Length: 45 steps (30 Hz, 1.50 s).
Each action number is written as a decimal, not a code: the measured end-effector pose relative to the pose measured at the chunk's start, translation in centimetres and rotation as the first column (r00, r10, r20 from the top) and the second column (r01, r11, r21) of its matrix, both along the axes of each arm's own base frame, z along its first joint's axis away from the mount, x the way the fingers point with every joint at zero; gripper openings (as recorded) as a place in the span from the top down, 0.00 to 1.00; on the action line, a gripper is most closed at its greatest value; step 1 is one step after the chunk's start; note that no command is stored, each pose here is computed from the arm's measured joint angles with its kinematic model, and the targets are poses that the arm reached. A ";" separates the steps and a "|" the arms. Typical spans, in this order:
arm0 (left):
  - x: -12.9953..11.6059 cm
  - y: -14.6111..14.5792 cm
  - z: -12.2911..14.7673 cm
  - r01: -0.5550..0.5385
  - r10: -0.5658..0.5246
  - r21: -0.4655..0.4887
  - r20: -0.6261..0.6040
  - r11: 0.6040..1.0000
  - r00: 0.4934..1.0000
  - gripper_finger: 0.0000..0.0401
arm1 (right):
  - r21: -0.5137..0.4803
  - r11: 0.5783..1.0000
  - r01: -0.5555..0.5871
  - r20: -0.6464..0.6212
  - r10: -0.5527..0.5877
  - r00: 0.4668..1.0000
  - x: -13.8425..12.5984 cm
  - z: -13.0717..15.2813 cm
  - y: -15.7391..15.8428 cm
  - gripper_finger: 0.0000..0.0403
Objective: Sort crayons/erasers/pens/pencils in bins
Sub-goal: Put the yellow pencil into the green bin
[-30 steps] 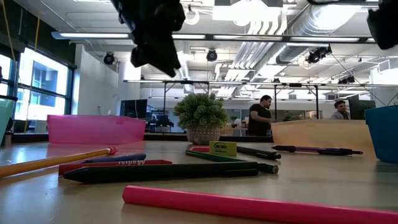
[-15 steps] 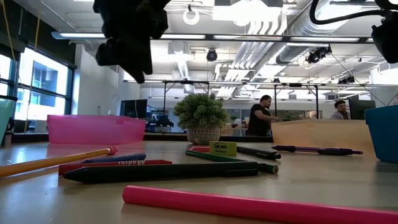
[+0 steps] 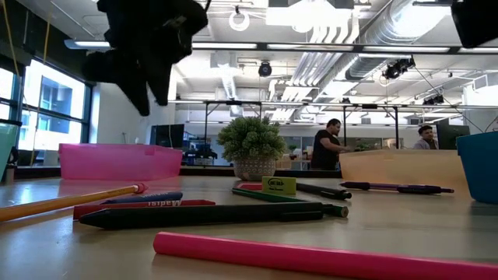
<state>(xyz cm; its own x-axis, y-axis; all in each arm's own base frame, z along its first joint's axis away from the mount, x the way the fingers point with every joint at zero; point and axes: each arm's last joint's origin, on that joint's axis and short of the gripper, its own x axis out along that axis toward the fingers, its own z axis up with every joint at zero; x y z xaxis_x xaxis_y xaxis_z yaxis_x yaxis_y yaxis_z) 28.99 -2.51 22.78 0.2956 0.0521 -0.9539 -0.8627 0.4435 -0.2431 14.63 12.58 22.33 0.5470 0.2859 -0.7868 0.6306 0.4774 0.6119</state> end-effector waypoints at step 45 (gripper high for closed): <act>3.5 -1.2 -9.9 -0.165 0.147 -0.055 -0.247 0.985 0.958 0.88 | -0.426 0.904 0.010 0.393 0.175 0.903 -0.2 6.6 -5.3 0.68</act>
